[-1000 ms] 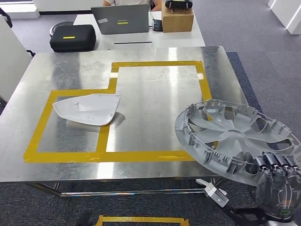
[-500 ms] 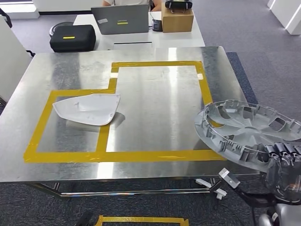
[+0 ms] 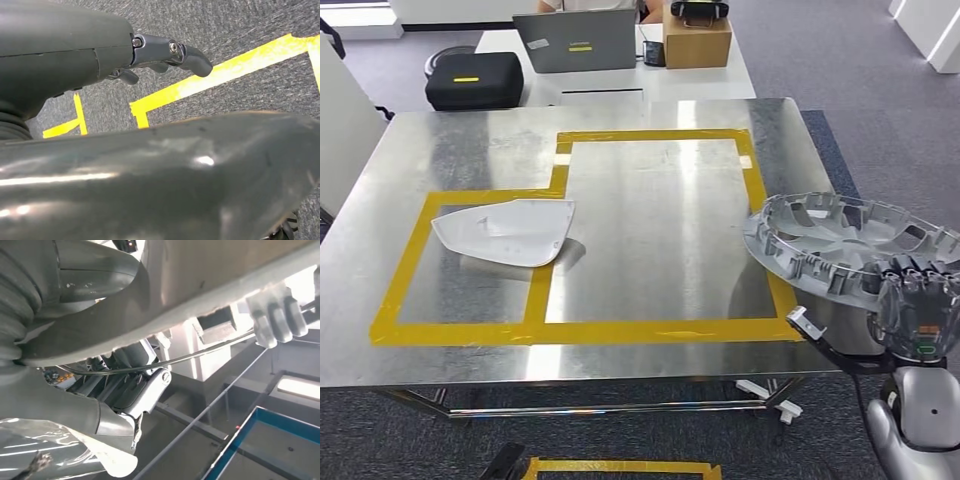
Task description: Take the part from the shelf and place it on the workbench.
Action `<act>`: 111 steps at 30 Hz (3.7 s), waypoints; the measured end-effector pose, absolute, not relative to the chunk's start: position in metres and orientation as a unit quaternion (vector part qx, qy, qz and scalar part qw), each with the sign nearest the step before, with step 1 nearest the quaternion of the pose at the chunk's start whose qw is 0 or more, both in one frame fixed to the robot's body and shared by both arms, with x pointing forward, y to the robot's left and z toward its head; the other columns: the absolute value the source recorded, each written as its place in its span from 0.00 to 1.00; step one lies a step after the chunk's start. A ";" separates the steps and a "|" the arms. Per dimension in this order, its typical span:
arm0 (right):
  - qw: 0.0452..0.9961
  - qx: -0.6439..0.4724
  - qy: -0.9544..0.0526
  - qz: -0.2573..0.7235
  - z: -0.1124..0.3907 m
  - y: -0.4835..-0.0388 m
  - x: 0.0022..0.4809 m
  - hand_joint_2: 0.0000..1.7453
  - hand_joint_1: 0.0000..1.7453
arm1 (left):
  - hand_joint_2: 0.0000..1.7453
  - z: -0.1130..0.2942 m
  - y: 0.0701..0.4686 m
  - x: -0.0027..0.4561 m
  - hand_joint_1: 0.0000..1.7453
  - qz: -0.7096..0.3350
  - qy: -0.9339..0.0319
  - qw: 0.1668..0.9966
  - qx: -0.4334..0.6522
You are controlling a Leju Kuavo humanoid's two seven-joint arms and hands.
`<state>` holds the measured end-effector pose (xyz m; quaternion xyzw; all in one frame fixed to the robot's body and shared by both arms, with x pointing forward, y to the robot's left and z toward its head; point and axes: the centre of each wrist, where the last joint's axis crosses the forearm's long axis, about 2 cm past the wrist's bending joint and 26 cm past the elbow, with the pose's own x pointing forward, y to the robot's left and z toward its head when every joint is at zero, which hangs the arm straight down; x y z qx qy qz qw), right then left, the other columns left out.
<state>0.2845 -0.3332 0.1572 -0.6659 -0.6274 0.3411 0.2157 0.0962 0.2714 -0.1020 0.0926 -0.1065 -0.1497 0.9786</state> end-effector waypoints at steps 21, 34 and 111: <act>0.128 -0.567 -0.705 0.405 0.179 -0.238 0.356 1.00 1.00 | 0.00 -0.099 0.268 0.109 0.00 -0.209 -0.102 0.967 0.104; 0.133 -0.495 -0.746 0.425 0.181 -0.177 0.359 1.00 1.00 | 0.00 -0.097 0.267 0.115 0.00 -0.238 -0.098 0.959 0.118; 0.126 -0.582 -0.659 0.459 0.312 -0.070 0.370 1.00 0.00 | 0.00 -0.102 0.267 0.096 0.00 -0.214 -0.062 0.972 0.075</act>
